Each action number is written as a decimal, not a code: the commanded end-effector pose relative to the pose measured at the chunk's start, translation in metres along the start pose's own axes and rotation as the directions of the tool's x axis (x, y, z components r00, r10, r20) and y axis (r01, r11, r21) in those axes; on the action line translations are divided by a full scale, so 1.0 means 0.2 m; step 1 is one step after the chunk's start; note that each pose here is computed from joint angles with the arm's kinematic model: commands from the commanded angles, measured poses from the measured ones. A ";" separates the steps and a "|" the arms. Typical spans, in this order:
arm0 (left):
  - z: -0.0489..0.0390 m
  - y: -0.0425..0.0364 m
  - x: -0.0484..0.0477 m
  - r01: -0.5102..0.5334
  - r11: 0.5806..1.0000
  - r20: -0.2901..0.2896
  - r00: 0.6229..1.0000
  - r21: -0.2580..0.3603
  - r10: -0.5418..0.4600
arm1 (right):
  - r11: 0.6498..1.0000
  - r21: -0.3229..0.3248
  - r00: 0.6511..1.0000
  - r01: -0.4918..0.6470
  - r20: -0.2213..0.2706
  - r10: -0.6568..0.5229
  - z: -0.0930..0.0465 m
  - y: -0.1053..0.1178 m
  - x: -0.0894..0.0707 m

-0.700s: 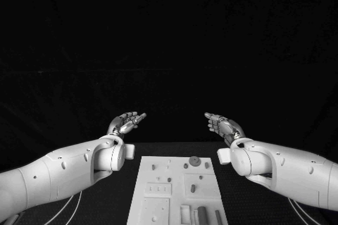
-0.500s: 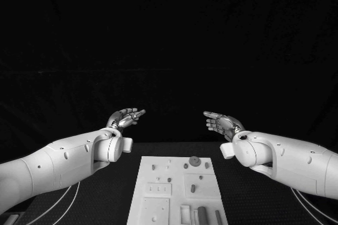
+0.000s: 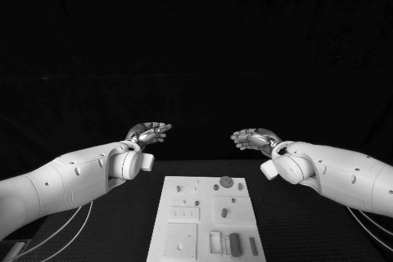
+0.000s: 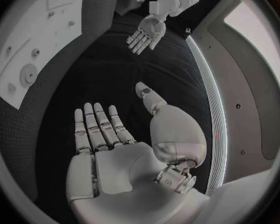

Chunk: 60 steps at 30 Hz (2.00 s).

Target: Assemble the parts on the task board

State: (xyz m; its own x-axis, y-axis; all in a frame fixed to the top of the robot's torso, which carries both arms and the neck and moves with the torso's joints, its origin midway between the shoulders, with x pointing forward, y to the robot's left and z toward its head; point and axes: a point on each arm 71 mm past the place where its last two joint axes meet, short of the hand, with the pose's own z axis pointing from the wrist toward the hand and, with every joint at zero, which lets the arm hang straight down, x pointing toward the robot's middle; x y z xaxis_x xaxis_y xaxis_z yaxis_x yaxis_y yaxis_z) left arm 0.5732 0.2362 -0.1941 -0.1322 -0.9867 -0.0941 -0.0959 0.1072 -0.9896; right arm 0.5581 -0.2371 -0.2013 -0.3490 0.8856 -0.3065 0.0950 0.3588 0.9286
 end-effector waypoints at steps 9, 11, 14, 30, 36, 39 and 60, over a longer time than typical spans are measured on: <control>-0.067 -0.005 0.045 -0.020 1.000 -0.118 0.993 0.006 0.021 | 0.870 -0.100 0.873 0.483 -0.026 -0.488 0.03 -0.02 0.04; -0.086 -0.006 0.057 -0.015 1.000 -0.137 0.990 0.006 0.016 | 0.837 -0.113 0.841 0.535 -0.023 -0.540 0.03 -0.02 0.05; -0.113 -0.008 0.074 -0.007 1.000 -0.160 0.987 0.006 0.008 | 0.790 -0.132 0.795 0.599 -0.016 -0.606 0.03 -0.01 0.06; -0.277 -0.032 0.160 0.031 0.999 -0.264 0.964 0.018 -0.025 | 0.539 -0.186 0.550 0.822 0.014 -0.835 0.03 0.00 0.09; -0.282 -0.034 0.183 0.035 0.999 -0.281 0.959 0.015 -0.030 | 0.473 -0.207 0.488 0.856 0.025 -0.873 0.04 0.01 0.15; -0.283 -0.034 0.192 0.036 0.999 -0.287 0.958 0.014 -0.031 | 0.444 -0.214 0.460 0.870 0.031 -0.887 0.04 0.01 0.17; -0.284 -0.033 0.203 0.038 0.999 -0.298 0.954 0.009 -0.034 | 0.352 -0.209 0.368 0.912 0.043 -0.929 0.06 -0.01 0.22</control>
State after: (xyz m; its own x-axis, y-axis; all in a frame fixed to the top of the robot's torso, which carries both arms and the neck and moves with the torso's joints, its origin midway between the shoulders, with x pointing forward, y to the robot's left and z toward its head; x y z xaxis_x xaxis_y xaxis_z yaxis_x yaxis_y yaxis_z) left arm 0.5134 0.2056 -0.1871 -0.3957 -0.9179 -0.0282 -0.1034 0.0751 -0.9918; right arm 0.5533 -0.1952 -0.2201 -0.1935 0.0345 -0.9805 -0.4761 0.8705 0.1246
